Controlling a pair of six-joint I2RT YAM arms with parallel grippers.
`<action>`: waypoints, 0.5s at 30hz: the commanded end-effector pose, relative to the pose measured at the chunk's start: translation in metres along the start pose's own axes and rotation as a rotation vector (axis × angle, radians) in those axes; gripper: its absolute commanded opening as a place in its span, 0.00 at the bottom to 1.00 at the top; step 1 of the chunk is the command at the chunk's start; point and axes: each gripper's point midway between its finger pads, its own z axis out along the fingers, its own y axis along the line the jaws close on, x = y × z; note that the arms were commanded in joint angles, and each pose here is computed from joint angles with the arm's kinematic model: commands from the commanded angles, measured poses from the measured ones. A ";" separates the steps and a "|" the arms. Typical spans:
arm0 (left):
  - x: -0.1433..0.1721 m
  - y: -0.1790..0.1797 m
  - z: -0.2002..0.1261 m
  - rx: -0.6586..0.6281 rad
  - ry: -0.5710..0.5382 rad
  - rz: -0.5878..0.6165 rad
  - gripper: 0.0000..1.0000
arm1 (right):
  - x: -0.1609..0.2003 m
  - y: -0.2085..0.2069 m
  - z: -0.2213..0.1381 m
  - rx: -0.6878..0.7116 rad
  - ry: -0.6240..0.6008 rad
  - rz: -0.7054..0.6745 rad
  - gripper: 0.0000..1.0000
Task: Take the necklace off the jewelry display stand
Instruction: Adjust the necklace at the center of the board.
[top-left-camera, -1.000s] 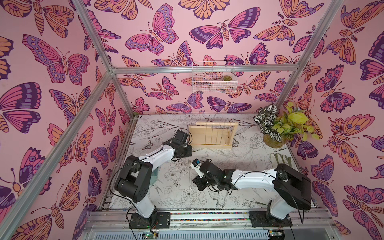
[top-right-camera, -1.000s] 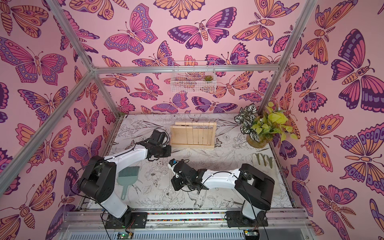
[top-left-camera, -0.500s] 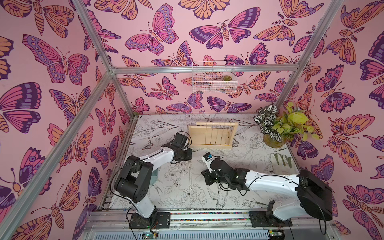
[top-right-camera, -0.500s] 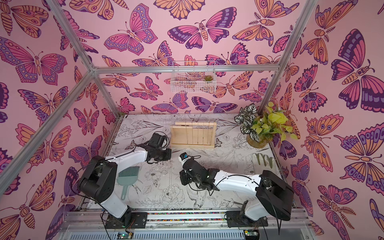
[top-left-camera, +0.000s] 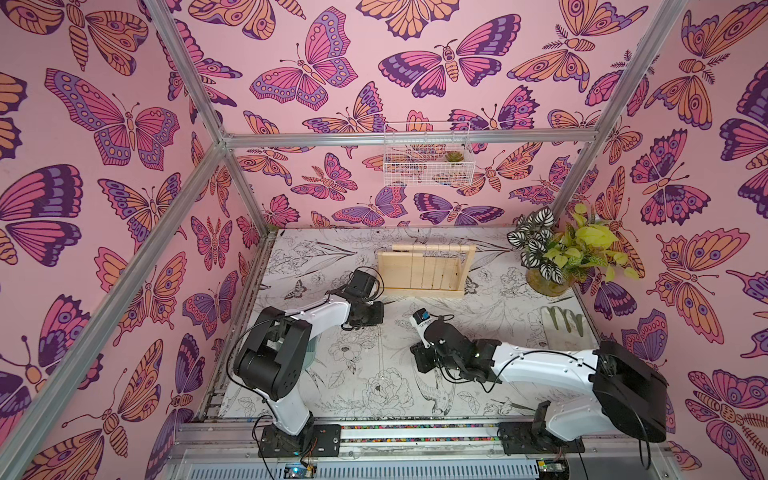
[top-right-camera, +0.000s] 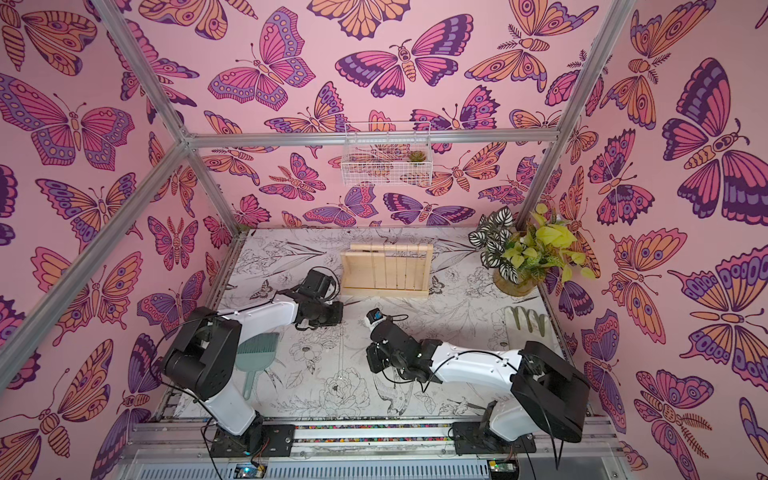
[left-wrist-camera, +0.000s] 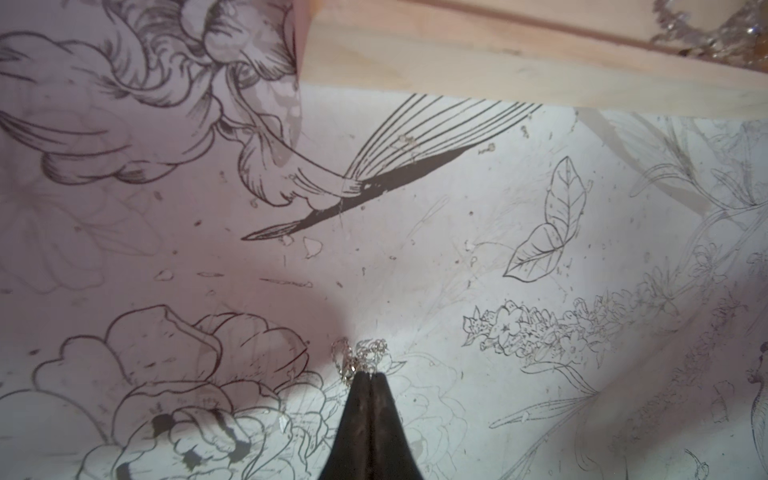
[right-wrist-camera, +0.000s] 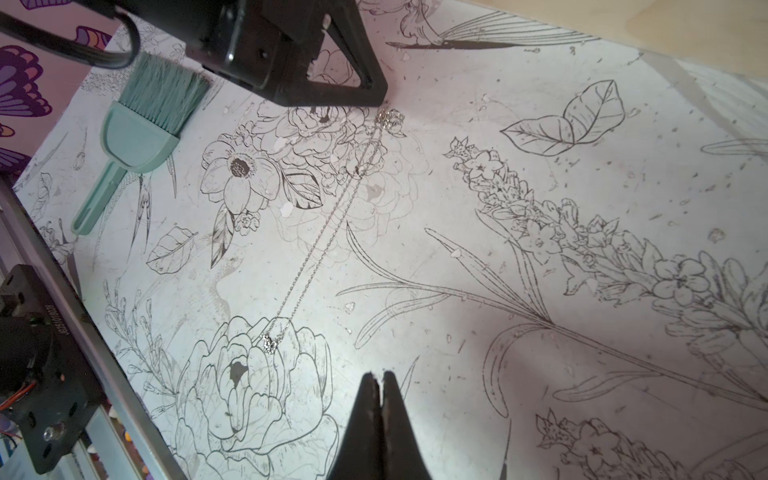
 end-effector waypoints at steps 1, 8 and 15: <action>0.000 -0.002 0.004 0.003 0.015 -0.001 0.00 | -0.001 -0.008 -0.003 0.024 -0.011 0.020 0.00; -0.004 -0.009 0.003 0.021 0.011 0.006 0.00 | 0.002 -0.008 0.001 0.013 -0.004 0.030 0.00; 0.000 -0.010 0.010 0.032 0.041 0.008 0.00 | 0.003 -0.010 0.002 0.016 -0.005 0.033 0.00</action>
